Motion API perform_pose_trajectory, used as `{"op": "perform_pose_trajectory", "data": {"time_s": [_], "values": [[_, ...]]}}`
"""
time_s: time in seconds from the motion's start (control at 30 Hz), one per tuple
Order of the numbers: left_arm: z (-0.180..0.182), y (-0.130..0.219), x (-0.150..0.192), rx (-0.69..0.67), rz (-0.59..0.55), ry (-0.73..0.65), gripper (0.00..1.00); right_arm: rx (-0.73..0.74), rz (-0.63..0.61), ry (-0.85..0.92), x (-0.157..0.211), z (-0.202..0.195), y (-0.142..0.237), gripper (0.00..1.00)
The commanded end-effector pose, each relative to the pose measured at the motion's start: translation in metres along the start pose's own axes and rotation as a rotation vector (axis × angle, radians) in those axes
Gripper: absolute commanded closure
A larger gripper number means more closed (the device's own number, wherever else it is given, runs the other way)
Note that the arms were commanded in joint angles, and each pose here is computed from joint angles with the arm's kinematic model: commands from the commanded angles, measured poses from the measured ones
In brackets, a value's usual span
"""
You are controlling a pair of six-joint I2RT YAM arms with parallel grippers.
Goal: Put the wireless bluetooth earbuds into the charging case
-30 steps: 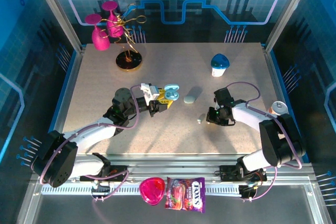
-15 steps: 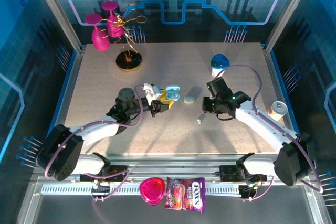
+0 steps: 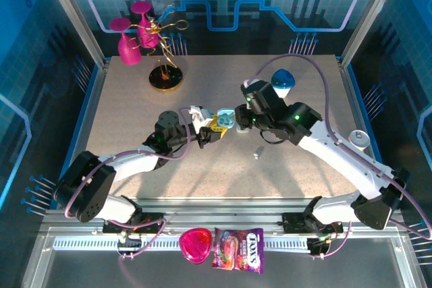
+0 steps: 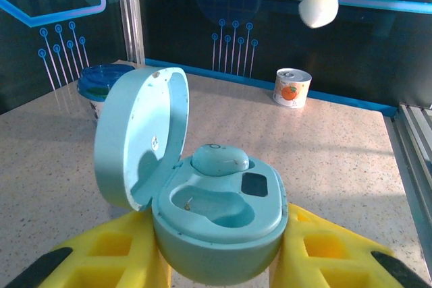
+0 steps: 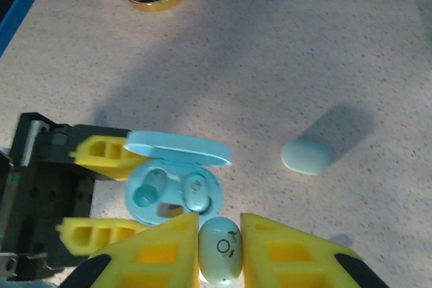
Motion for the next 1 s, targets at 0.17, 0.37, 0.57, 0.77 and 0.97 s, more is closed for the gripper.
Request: {"op": "perform_pose_trajectory", "data": {"time_s": [0.17, 0.37, 0.57, 0.77, 0.97], "values": [[0.002, -0.005, -0.022, -0.005, -0.062, -0.039, 0.68, -0.102, 0.019, 0.029, -0.007, 0.034, -0.021, 0.81], [0.004, -0.006, -0.025, -0.011, -0.076, -0.025, 0.68, -0.118, 0.05, 0.03, -0.001, 0.039, -0.03, 0.81], [0.003, -0.008, -0.03, -0.001, -0.088, -0.02, 0.68, -0.126, 0.072, 0.034, 0.005, 0.042, -0.037, 0.81], [0.002, -0.007, -0.032, 0.003, -0.093, -0.022, 0.68, -0.119, 0.081, 0.038, 0.008, 0.041, -0.043, 0.82], [0.001, -0.005, -0.032, 0.002, -0.095, -0.026, 0.68, -0.087, 0.067, 0.041, 0.008, 0.037, -0.047, 0.82]]}}
Point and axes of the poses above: each hand's point on the last joint's axis, 136 mm out from that joint toward the fingers, its own y axis back along the fingers, its own z axis along the line the jaws close on, x = y × z, the point moved 5 cm from there along y, back along the fingers, and after that the axes turned 7 degrees about -y, right-handed, at the moved point
